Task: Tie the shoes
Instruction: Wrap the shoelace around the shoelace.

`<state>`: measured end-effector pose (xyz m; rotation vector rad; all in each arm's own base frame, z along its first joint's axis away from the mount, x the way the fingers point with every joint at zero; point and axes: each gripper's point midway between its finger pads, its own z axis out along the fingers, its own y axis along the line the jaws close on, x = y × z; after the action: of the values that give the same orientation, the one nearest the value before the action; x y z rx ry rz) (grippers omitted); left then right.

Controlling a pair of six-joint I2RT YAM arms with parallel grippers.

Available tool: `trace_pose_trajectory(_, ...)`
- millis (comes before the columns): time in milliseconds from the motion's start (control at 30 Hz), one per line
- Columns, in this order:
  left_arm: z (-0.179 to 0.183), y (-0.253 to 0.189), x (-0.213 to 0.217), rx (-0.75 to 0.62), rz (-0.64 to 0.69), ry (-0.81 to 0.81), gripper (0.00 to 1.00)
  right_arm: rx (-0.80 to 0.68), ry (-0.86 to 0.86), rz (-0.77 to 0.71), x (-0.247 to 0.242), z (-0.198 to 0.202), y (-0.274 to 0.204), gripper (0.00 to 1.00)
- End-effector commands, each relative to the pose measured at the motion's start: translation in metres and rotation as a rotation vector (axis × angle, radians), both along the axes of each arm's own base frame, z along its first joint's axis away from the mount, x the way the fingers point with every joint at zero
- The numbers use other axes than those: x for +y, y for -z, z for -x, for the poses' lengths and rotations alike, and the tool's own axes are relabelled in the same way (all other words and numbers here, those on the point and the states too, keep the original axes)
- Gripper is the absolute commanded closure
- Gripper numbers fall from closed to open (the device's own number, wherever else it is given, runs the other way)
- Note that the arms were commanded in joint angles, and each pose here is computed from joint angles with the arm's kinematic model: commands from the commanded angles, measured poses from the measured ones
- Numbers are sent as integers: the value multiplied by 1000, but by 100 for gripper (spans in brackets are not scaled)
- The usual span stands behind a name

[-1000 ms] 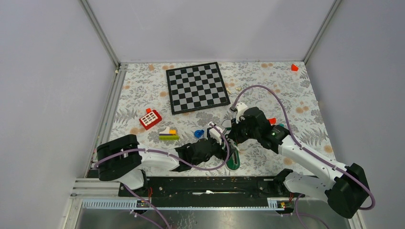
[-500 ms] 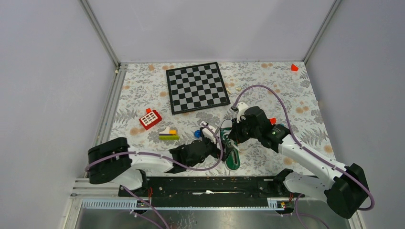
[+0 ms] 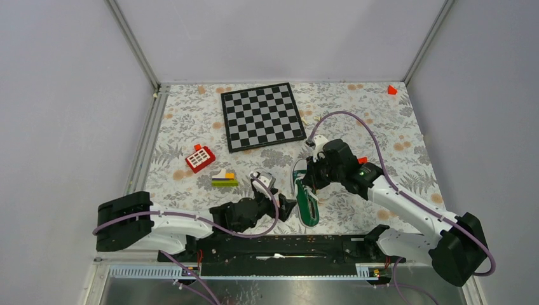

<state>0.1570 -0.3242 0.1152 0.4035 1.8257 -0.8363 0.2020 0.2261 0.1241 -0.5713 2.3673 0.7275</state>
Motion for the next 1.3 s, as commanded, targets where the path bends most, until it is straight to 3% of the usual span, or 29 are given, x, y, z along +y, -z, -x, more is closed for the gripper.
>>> trace_pose_trajectory(0, 2, -20, -15, -98, 46, 8, 15, -18, -7, -73, 13, -7, -25, 100)
trace_pose_trajectory(333, -7, -32, -48, -152, 112, -57, 22, -11, -8, -68, 13, -8, -23, 100)
trace_pose_trajectory(700, -19, -33, -36, -174, 58, -137, 13, -12, -8, -62, 11, -6, -22, 100)
trace_pose_trajectory(867, -26, -26, -23, -202, -2, -153, 26, -13, -7, -57, 10, -5, -20, 100)
trace_pose_trajectory(1267, -38, -19, -34, -194, 5, -88, 35, -7, -5, -50, 7, -6, -18, 100)
